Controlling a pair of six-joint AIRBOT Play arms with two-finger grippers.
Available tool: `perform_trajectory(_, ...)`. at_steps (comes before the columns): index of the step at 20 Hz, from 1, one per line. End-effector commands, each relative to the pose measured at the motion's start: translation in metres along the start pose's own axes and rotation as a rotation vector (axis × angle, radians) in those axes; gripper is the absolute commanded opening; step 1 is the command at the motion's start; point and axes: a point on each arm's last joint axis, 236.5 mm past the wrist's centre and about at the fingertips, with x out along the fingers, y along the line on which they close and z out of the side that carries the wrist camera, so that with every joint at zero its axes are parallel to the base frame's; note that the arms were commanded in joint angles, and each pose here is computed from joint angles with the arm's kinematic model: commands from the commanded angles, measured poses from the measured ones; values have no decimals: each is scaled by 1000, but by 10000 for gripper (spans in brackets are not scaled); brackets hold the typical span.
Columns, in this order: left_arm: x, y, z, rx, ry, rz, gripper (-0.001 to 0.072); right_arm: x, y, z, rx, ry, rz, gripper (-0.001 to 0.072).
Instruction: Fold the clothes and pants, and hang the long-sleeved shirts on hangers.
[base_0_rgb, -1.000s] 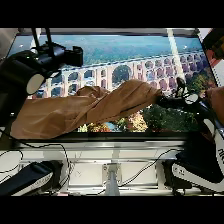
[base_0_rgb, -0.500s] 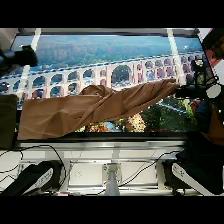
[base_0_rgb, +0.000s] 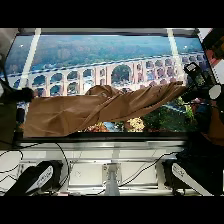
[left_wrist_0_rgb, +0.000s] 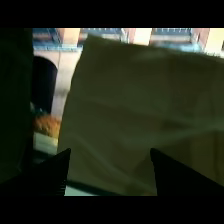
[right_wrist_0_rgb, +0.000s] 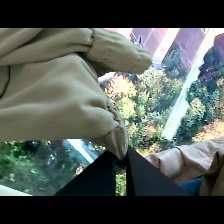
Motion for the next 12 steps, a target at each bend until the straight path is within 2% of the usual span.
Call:
perform_trajectory(1,34,-5,-80,128,269,-4,533,-1,-1,-2,-27,10,-3,29)
perform_trajectory(3,46,8,-94,129,302,33,532,-1,0,-3,-27,13,0,29)
perform_trajectory(5,47,31,-86,42,241,59,528,0,0,-3,-27,14,1,29)
perform_trajectory(6,44,49,-84,-21,209,80,499,0,0,-3,-27,14,1,29)
perform_trajectory(7,39,72,-87,-104,188,111,386,0,0,-3,-27,14,1,29)
perform_trajectory(8,34,97,-94,-176,178,143,339,0,0,-3,-26,14,2,29)
perform_trajectory(9,31,119,-98,-287,147,167,339,0,0,-3,-26,14,1,29)
perform_trajectory(10,33,132,-101,-430,108,145,339,0,0,-3,-26,14,2,29)
perform_trajectory(12,47,130,-111,-643,113,-12,339,0,0,-3,-25,13,2,29)
